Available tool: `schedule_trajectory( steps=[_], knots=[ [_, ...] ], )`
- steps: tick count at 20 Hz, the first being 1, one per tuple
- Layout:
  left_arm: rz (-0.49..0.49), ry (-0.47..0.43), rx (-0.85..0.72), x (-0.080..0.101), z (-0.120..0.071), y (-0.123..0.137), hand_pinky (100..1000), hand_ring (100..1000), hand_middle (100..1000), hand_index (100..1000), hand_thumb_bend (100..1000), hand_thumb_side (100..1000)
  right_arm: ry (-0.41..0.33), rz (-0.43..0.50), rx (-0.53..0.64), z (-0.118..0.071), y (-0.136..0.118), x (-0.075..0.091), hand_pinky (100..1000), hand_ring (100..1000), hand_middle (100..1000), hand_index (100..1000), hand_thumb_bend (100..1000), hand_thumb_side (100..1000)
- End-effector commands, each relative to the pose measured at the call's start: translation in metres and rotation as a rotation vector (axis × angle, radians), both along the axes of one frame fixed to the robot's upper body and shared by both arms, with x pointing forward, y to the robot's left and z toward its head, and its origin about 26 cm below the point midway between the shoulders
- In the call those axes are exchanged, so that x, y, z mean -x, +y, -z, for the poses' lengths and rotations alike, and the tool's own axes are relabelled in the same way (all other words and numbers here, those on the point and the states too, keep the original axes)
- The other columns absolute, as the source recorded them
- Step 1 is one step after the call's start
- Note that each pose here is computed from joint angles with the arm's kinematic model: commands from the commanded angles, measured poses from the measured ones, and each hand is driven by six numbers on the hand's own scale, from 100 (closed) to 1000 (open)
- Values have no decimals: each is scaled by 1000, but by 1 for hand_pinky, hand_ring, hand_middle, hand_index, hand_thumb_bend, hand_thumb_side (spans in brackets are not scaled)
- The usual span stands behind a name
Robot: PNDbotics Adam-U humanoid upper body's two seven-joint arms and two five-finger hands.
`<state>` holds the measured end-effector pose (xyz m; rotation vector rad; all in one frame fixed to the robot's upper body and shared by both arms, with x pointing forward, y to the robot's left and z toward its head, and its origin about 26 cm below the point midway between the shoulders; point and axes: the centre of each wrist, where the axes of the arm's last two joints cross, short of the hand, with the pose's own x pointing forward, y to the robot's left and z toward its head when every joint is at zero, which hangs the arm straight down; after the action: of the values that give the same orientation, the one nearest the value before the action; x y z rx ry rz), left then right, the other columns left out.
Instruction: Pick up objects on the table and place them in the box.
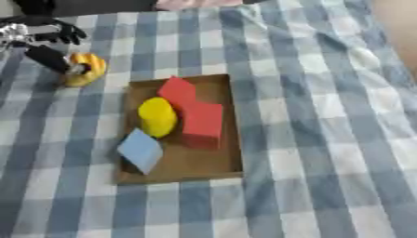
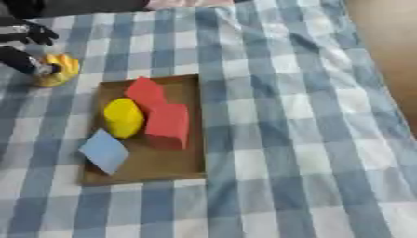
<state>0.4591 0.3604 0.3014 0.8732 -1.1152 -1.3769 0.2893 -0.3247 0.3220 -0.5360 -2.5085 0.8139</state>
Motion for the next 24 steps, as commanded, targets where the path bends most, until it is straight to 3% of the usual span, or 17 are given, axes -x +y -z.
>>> schedule_trajectory(
  steps=[1, 5, 11, 17, 22, 24],
  knots=[
    [-50, -22, -60, 8, -19, 12, 936, 914, 830, 938, 463, 362, -28, 10, 26, -9, -1, 5, 915, 1000, 678, 759, 100, 517],
    [-89, -19, -105, 6, -15, 13, 927, 904, 819, 920, 465, 355, -26, 9, 23, -8, -1, 5, 916, 1000, 678, 759, 100, 517],
    [-107, -23, -105, 3, -7, 13, 902, 867, 779, 869, 398, 380, -30, 7, 19, -9, -2, 5, 916, 1000, 678, 759, 100, 517],
    [-90, -67, -124, -1, 0, 9, 842, 783, 674, 698, 334, 264, -33, 5, 14, -9, -2, 5, 917, 1000, 679, 759, 100, 519],
    [-69, -96, -112, -4, 6, 7, 802, 724, 592, 607, 149, 125, -33, 3, 11, -9, -2, 5, 917, 1000, 679, 759, 100, 519],
    [-57, -114, -101, -3, 5, 5, 793, 708, 580, 594, 108, 134, -31, 4, 10, -9, -2, 5, 917, 1000, 679, 759, 100, 519]
  ],
)
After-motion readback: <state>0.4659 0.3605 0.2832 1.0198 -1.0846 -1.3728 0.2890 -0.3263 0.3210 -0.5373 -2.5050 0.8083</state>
